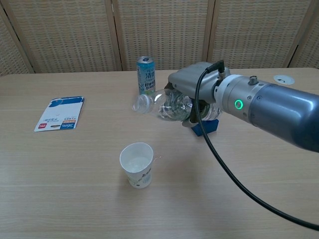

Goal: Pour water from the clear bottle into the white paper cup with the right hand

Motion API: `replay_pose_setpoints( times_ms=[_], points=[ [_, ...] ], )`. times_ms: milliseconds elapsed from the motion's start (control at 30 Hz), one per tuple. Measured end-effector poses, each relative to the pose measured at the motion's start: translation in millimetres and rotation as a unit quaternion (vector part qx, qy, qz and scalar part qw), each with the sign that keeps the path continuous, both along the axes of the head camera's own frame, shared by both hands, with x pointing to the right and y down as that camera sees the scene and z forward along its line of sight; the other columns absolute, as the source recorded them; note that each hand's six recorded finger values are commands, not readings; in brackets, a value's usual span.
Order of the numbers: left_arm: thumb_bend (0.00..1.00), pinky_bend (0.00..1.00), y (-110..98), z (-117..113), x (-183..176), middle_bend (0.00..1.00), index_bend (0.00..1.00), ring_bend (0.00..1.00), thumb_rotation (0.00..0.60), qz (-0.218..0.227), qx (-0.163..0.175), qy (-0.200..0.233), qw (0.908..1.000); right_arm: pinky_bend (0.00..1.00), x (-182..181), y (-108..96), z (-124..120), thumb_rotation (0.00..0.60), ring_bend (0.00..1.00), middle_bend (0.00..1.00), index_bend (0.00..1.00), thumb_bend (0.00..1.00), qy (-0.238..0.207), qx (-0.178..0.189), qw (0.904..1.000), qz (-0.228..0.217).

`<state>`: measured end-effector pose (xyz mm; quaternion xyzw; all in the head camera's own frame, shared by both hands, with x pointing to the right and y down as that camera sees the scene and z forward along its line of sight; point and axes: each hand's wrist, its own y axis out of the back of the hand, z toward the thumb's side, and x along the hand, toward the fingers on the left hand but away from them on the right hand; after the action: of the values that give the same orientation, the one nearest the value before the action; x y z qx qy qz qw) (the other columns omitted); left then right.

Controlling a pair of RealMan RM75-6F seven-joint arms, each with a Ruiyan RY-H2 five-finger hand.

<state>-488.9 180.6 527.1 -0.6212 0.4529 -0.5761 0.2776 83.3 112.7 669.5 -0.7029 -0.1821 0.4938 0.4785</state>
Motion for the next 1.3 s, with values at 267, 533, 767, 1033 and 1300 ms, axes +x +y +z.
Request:
replay_pose_setpoints(
  times_ms=[267, 533, 767, 1033, 1300],
  points=[
    [0.13, 0.00, 1, 0, 1, 0.00, 0.00, 0.00, 0.600, 0.003, 0.000, 0.002, 1.0000, 0.81, 16, -5, -9, 0.600, 0.62, 0.59, 0.59, 0.85, -0.098, -0.051, 0.9927, 0.048],
    [0.13, 0.00, 2, -1, 2, 0.00, 0.00, 0.00, 0.600, 0.003, 0.000, 0.003, 1.0000, 0.71, 44, -5, -5, 0.600, 0.62, 0.59, 0.59, 0.85, -0.192, -0.136, 0.9660, 0.107],
    [0.13, 0.00, 2, 0, 4, 0.00, 0.00, 0.00, 0.600, 0.007, -0.003, 0.002, 1.0000, 0.61, 66, -5, 6, 0.600, 0.62, 0.59, 0.59, 0.85, -0.287, -0.198, 0.9203, 0.177],
    [0.13, 0.00, 3, 1, 6, 0.00, 0.00, 0.00, 0.600, 0.006, 0.000, -0.003, 1.0000, 0.47, 90, -8, 37, 0.600, 0.62, 0.59, 0.59, 0.85, -0.356, -0.217, 0.8805, 0.225],
    [0.13, 0.00, 1, 3, 5, 0.00, 0.00, 0.00, 0.600, 0.004, -0.003, -0.006, 1.0000, 0.41, 90, 5, 60, 0.600, 0.61, 0.59, 0.59, 0.85, -0.363, -0.220, 0.8775, 0.223]
  ],
)
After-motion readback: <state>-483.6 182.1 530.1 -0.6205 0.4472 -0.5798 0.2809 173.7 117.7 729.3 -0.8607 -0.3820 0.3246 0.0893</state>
